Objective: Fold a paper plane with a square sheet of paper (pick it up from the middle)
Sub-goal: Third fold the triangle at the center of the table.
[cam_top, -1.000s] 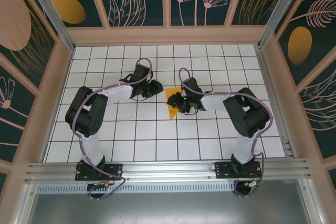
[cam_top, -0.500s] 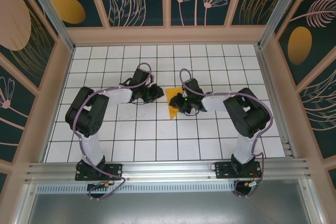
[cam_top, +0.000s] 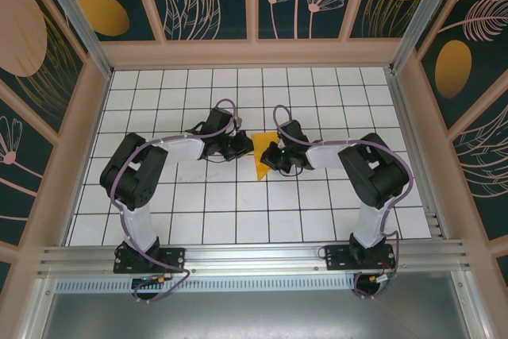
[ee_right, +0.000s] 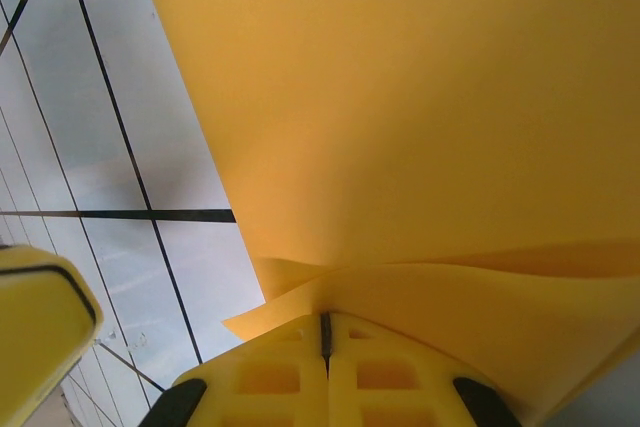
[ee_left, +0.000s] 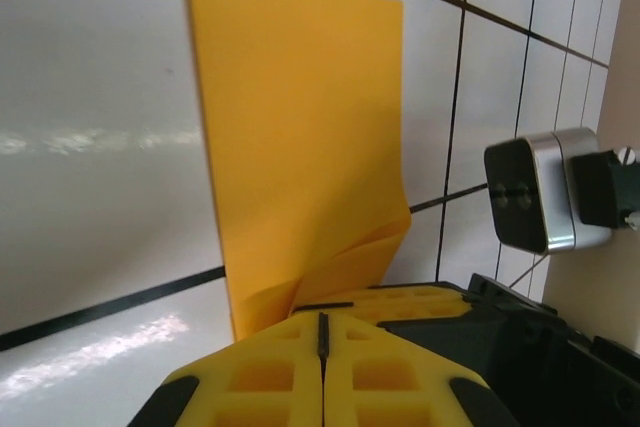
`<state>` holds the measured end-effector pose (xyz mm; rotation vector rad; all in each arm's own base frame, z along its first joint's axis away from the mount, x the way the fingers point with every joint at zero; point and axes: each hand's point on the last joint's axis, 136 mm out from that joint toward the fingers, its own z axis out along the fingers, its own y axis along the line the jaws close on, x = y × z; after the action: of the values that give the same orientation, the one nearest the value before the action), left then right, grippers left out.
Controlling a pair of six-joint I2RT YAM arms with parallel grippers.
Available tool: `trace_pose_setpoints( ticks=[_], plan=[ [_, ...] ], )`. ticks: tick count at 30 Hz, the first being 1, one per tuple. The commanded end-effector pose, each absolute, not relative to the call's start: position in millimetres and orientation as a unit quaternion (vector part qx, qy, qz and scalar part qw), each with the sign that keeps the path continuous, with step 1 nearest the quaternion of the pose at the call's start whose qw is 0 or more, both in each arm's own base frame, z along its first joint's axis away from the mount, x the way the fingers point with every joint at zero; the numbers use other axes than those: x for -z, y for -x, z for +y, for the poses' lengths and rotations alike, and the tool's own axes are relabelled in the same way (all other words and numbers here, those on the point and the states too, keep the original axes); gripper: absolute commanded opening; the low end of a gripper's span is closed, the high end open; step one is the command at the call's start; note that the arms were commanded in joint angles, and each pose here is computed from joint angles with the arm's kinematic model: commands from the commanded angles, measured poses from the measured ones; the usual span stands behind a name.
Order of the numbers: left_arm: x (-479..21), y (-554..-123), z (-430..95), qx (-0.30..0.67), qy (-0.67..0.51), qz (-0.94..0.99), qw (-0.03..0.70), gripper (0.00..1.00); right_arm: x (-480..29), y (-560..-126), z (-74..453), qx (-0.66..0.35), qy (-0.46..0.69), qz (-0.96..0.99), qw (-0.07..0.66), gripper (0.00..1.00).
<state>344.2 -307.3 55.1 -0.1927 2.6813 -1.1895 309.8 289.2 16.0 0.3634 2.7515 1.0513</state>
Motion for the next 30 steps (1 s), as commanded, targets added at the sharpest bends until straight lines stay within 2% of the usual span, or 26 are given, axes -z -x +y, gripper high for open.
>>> trace_pose_setpoints(
  ticks=[1,7,17,30],
  plan=[
    [-54.7,-337.0,-314.3,0.414,0.056,0.904,0.092,0.04,23.6,-284.8,260.5,-0.281,-0.149,0.947,0.043,0.0],
    [-47.3,-330.3,-323.1,0.414,0.048,0.906,0.078,0.0,25.1,-284.8,260.2,-0.28,-0.151,0.947,0.041,0.0],
    [-23.8,-321.6,-324.0,0.386,0.049,0.92,0.052,0.0,26.4,-284.7,260.1,-0.279,-0.154,0.947,0.039,0.0],
    [-3.7,-328.1,-319.0,0.351,0.058,0.933,0.054,0.0,20.5,-286.5,262.1,-0.286,-0.149,0.945,0.045,0.0]
  ],
)
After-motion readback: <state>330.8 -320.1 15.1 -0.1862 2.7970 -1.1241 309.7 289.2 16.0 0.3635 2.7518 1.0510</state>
